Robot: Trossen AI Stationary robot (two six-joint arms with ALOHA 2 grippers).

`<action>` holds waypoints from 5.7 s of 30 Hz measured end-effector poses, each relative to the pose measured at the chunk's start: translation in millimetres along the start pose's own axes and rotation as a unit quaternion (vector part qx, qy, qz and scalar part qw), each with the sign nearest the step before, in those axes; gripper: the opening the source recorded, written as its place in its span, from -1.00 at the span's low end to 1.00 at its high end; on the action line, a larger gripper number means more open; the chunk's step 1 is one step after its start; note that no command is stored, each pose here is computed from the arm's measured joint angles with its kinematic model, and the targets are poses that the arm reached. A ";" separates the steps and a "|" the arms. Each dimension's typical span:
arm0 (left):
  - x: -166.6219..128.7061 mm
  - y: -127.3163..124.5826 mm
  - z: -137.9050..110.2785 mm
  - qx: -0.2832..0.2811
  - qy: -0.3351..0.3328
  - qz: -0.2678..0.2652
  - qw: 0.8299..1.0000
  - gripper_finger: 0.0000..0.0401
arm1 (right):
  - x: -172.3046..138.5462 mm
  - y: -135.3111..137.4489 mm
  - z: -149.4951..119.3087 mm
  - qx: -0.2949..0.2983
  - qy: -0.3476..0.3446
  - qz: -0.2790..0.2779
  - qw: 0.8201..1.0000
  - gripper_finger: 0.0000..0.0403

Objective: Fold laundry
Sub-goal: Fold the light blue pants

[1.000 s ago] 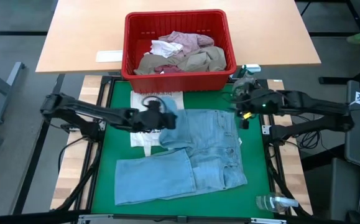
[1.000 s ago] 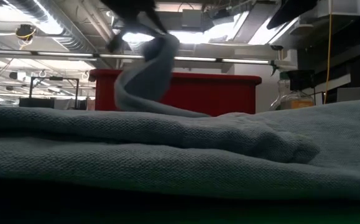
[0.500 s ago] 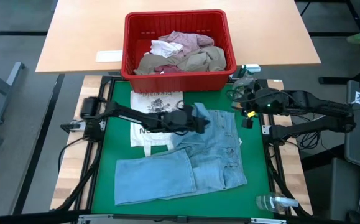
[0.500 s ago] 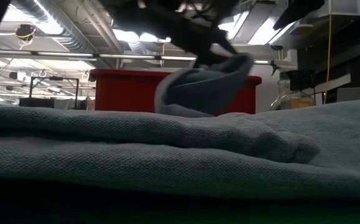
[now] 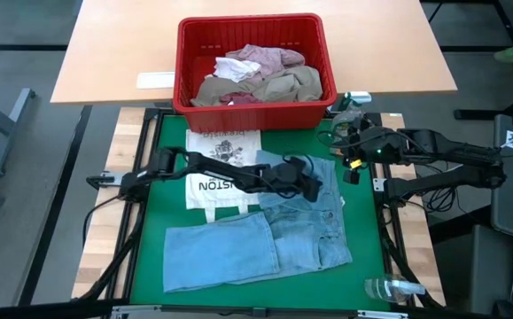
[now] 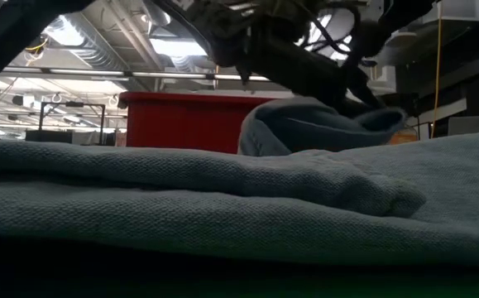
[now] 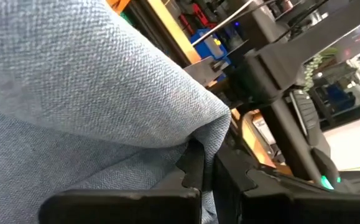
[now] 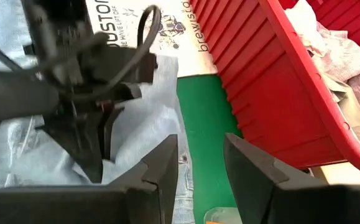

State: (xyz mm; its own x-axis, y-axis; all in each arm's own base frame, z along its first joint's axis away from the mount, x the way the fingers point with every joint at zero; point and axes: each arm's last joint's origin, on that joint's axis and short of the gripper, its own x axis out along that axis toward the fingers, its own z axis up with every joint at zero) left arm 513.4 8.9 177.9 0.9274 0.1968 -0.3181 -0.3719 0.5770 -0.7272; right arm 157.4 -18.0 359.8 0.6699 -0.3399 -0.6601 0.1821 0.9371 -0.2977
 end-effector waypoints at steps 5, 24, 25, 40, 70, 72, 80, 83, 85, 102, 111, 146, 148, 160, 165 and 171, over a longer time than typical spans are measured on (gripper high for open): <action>16.1 8.6 -14.5 0.003 0.008 0.005 1.000 -0.95 | -0.1 0.0 0.0 0.000 0.000 0.000 1.000 -0.36; 23.9 14.9 -28.0 0.061 -0.026 0.026 0.997 -0.54 | -0.1 0.0 0.1 0.000 -0.001 0.000 1.000 -0.36; 23.9 15.2 -27.8 0.061 -0.027 0.028 0.997 -0.49 | -0.1 0.0 0.1 0.000 -0.001 0.000 1.000 -0.36; 9.1 8.2 29.2 0.211 0.009 -0.025 0.977 -0.20 | 6.9 6.5 -9.6 0.042 0.032 0.054 0.997 -0.36; -72.7 -12.3 0.6 0.295 0.313 0.143 0.891 -0.52 | 137.4 69.4 -80.3 0.106 0.133 0.252 0.953 -0.36; -73.2 -13.7 -2.4 0.298 0.316 0.141 0.890 -0.52 | 137.6 70.9 -87.0 0.101 0.169 0.261 0.945 -0.36; -77.0 -11.8 -20.8 0.307 0.331 0.141 0.881 -0.52 | 127.9 72.1 -97.2 0.108 0.229 0.304 0.918 -0.36; -78.6 -9.2 -27.5 0.311 0.339 0.143 0.876 -0.52 | 127.2 73.0 -98.0 0.111 0.235 0.321 0.911 -0.36; -79.5 -8.2 -30.7 0.313 0.343 0.144 0.874 -0.52 | 126.9 73.2 -97.9 0.112 0.235 0.325 0.909 -0.36; -79.2 -3.2 -40.4 0.315 0.345 0.134 0.874 -0.52 | 82.4 55.0 -76.7 0.157 0.385 0.272 0.868 -0.36; -78.0 -5.7 -40.6 0.321 0.328 0.134 0.879 -0.52 | 89.9 50.7 -79.1 0.230 0.387 0.123 0.884 -0.36; -80.2 -10.0 -46.7 0.363 0.310 0.144 0.867 -0.52 | 104.2 86.2 -92.3 0.356 0.321 0.112 0.870 -0.36; -80.2 -10.0 -46.7 0.363 0.310 0.144 0.867 -0.52 | 101.3 76.6 -94.3 0.365 0.315 0.083 0.872 -0.36; -79.9 -10.5 -46.5 0.362 0.308 0.143 0.868 -0.52 | 111.2 56.7 -134.7 0.472 0.310 0.021 0.825 -0.36; -80.1 -11.2 -47.6 0.364 0.307 0.142 0.868 -0.52 | 119.8 61.6 -141.7 0.499 0.301 0.054 0.811 -0.36; -80.0 -11.3 -47.5 0.364 0.306 0.141 0.868 -0.52 | 123.7 63.2 -150.0 0.503 0.307 0.034 0.807 -0.36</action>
State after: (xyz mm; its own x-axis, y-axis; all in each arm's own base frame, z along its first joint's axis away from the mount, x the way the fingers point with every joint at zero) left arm 441.6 -51.0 182.7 0.5248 0.0820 -0.8473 -0.2504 0.9662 -0.0616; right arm 143.8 -12.7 155.9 0.2757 0.0288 -0.9608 0.8591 0.4411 0.2597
